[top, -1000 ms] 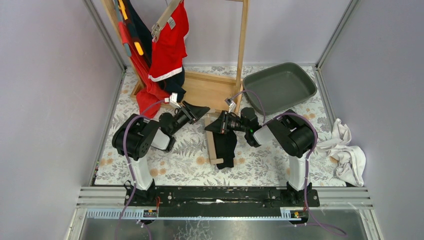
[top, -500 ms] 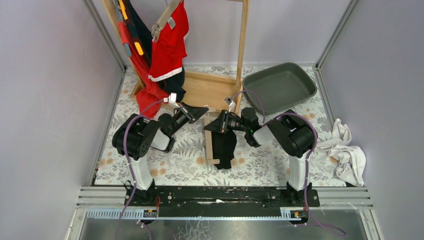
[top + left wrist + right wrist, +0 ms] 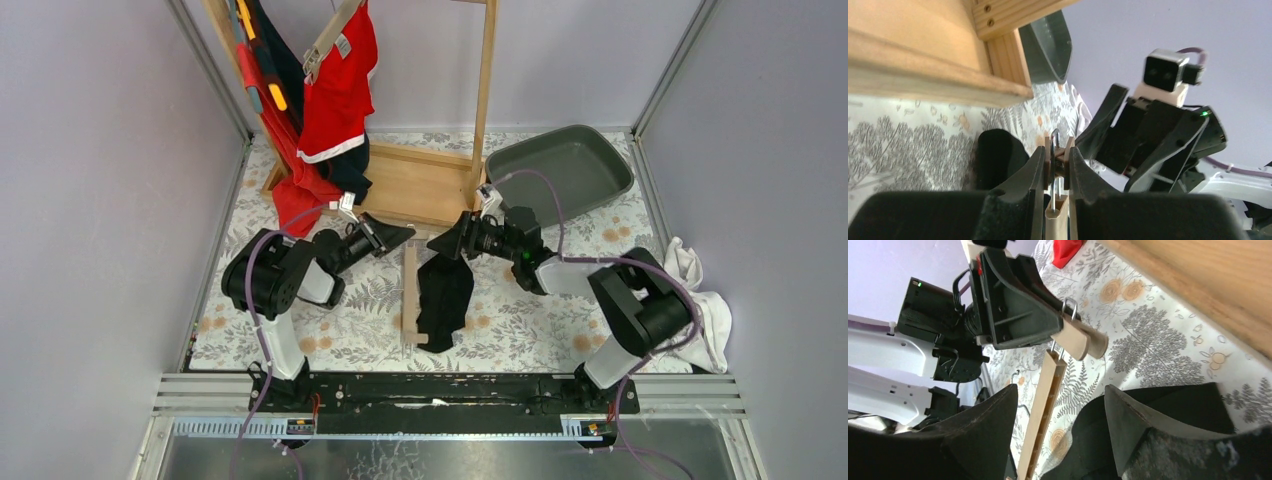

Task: Clip the underwear to the hanger
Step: Open the clamp at the hanger, then clamp the underwear onto the hanger.

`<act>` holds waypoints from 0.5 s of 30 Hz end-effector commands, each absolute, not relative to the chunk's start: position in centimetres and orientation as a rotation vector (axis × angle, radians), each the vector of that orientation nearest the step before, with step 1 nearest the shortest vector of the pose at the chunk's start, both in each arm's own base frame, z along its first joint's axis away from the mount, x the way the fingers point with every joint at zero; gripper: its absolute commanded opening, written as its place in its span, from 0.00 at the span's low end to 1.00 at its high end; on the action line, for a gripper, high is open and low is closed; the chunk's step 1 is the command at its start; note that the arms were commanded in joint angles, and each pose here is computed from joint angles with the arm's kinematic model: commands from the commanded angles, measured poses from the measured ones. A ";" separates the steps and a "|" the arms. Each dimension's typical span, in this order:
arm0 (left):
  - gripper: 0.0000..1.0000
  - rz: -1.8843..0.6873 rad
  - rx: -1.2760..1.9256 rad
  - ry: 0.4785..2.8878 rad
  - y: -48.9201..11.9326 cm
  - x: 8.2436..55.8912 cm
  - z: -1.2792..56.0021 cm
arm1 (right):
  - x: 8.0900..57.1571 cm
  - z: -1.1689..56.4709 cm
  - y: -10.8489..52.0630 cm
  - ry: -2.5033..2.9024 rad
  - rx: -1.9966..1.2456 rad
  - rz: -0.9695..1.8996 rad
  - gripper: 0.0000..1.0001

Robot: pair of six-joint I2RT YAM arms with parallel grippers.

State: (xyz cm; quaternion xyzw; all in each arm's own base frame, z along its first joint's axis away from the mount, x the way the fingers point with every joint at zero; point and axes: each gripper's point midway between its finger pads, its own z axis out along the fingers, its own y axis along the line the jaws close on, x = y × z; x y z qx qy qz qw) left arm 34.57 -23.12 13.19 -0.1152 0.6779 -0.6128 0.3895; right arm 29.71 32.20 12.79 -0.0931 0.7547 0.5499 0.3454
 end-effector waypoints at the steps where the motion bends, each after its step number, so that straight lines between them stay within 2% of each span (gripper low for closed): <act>1: 0.00 -1.629 -0.228 1.780 -23.2 31.8 13.0 | 30.6 11.9 29.6 2.054 -0.270 1.146 0.71; 7: 0.00 -1.607 -0.183 1.866 -23.2 30.1 12.8 | 31.1 10.7 27.6 2.175 -0.278 0.941 0.70; 15: 0.00 -1.487 -0.147 1.970 -22.6 29.3 11.8 | 30.8 8.4 28.1 2.269 -0.316 0.870 0.69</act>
